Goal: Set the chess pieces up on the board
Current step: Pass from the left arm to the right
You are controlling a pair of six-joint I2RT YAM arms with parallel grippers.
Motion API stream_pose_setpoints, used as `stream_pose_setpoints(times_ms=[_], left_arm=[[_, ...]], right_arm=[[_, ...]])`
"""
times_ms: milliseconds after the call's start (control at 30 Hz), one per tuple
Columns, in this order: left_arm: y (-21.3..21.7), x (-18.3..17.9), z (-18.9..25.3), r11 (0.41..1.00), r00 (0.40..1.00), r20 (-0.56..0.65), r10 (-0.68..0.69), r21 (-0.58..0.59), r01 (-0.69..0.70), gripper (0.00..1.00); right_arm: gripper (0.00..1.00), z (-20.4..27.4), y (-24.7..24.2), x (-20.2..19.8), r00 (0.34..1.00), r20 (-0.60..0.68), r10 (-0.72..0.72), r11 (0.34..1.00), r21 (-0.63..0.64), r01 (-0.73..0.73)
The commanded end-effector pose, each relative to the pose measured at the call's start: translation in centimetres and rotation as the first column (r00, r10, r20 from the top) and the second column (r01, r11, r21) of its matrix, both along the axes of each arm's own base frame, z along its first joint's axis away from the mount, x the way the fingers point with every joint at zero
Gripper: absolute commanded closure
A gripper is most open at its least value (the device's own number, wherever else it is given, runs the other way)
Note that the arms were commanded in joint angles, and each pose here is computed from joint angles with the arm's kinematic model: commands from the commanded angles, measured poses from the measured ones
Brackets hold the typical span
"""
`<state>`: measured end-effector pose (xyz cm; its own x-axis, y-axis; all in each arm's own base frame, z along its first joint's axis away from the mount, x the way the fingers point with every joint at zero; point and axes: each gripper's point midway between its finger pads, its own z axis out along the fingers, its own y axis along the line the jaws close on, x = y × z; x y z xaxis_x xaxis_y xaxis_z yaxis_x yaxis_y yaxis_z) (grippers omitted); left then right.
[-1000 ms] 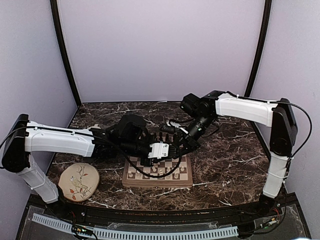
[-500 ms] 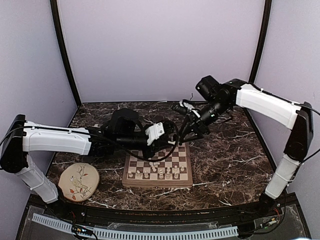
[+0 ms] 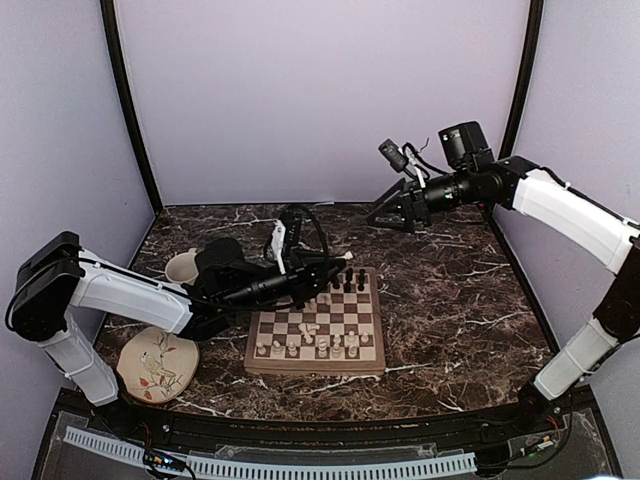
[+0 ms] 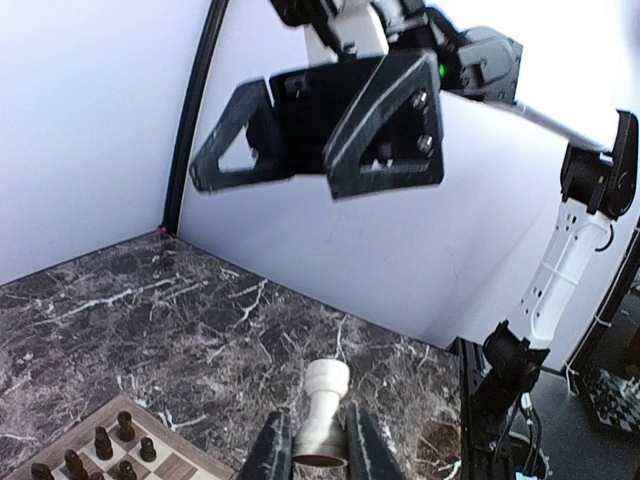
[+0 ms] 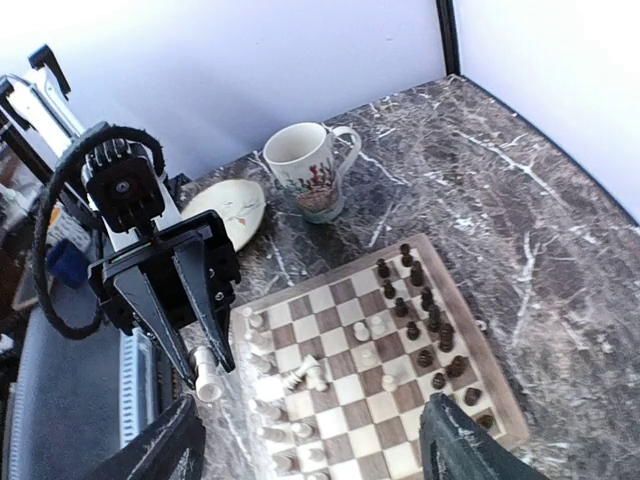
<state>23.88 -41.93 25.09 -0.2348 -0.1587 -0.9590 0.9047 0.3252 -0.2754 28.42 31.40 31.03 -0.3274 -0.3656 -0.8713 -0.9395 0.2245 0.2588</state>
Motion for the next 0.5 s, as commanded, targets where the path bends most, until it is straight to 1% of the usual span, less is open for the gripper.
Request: stream_pose_setpoints(times_ms=[0, 133, 233, 367, 467], left_arm=[[2.0, 0.2, 4.5, 0.979, 0.997, 0.039, 0.071, -0.193, -0.062, 0.88], [2.0, 0.2, 4.5, 0.982, 0.996, 0.046, 0.074, -0.18, -0.065, 0.88], [2.0, 0.2, 4.3, 0.98, 0.996, 0.037, 0.076, -0.185, -0.067, 0.88], [2.1, 0.1, 4.5, 0.978, 0.997, 0.038, 0.073, -0.2, -0.064, 0.88], [2.3, 0.1, 4.5, 0.977, 0.996, 0.037, 0.076, -0.201, -0.067, 0.88]], right_arm=[[0.29, -0.5, 2.0, -1.2, 0.969, -0.235, 0.073, 0.993, 0.11, -0.048], [0.32, -0.9, 3.1, -2.8, 0.947, -0.293, 0.133, 0.985, 0.146, -0.094], [0.38, -0.4, 3.8, -3.4, 0.927, -0.33, 0.178, 0.974, 0.192, -0.119], [0.4, -0.5, 4.8, -4.0, 0.918, -0.344, 0.196, 0.972, 0.193, -0.135], [0.42, -1.7, 5.7, -4.0, 0.908, -0.368, 0.2, 0.974, 0.176, -0.143]])
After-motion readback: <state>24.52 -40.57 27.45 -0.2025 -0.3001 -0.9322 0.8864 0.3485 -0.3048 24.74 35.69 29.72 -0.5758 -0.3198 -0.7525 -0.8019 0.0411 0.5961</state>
